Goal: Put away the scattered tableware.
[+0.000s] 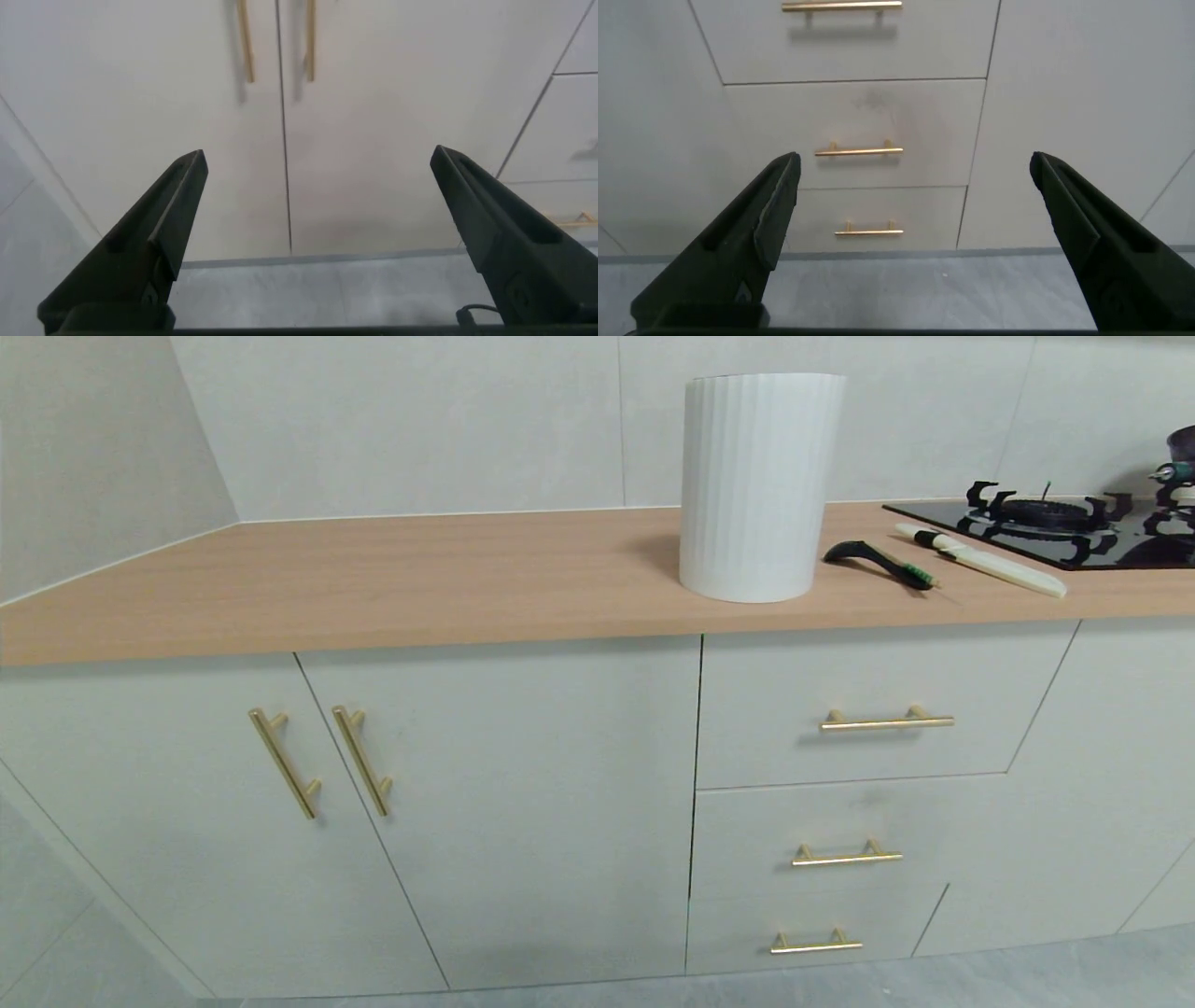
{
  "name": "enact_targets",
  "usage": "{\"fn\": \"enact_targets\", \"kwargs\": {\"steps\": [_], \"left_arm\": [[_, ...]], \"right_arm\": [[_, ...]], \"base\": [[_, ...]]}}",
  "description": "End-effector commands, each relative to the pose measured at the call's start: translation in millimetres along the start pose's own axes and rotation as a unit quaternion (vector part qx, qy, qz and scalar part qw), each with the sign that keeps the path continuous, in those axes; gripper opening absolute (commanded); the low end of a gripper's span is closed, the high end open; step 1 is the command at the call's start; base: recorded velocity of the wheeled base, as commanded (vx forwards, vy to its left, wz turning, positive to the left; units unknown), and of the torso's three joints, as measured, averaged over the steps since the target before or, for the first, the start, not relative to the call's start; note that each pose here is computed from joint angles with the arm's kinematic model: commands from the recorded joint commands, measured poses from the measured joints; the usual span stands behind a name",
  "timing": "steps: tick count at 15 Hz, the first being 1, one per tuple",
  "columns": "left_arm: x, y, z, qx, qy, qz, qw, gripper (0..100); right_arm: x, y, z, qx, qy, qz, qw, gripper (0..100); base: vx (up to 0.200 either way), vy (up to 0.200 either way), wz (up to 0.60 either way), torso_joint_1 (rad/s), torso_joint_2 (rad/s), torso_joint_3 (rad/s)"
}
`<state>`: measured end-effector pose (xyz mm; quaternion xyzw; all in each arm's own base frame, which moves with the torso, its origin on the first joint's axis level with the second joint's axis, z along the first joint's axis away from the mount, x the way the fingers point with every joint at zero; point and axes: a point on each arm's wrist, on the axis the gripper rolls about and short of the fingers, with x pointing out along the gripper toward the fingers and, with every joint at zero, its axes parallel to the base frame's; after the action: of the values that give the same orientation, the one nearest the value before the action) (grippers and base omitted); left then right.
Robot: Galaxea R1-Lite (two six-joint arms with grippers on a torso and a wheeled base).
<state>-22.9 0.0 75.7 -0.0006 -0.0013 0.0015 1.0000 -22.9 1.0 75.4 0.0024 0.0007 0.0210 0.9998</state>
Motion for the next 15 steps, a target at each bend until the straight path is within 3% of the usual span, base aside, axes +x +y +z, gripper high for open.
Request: {"fn": "enact_targets", "kwargs": {"steps": [1,11,12,14,15], "left_arm": [[0,0.0,-0.1,0.000,0.001,0.001,1.0000,100],[0,0.0,-0.1,0.001,0.001,0.000,1.0000,100],[0,0.0,-0.1,0.001,0.001,0.000,1.0000,100],[0,0.0,-0.1,0.001,0.001,0.000,1.0000,100],[0,0.0,-0.1,0.001,0.001,0.000,1.0000,100]], "right_arm": [[0,0,0,0.000,0.001,0.000,1.000,100],[0,0,0,-0.004,-0.001,0.001,1.000,100],[-1,0,5,-0.005,-0.010,0.005,1.000,100],[-7,1,42,0.022,-0.039,0.029,0.999,100],[-1,0,45,0.023,-0.008,0.043,0.999,100]], "base": [[0.000,0.000,0.00,0.000,0.00,0.000],[0.000,0.000,0.00,0.000,0.00,0.000],[0.000,0.000,0.00,0.000,0.00,0.000],[0.000,0.000,0.00,0.000,0.00,0.000],[0.000,0.000,0.00,0.000,0.00,0.000]]}}
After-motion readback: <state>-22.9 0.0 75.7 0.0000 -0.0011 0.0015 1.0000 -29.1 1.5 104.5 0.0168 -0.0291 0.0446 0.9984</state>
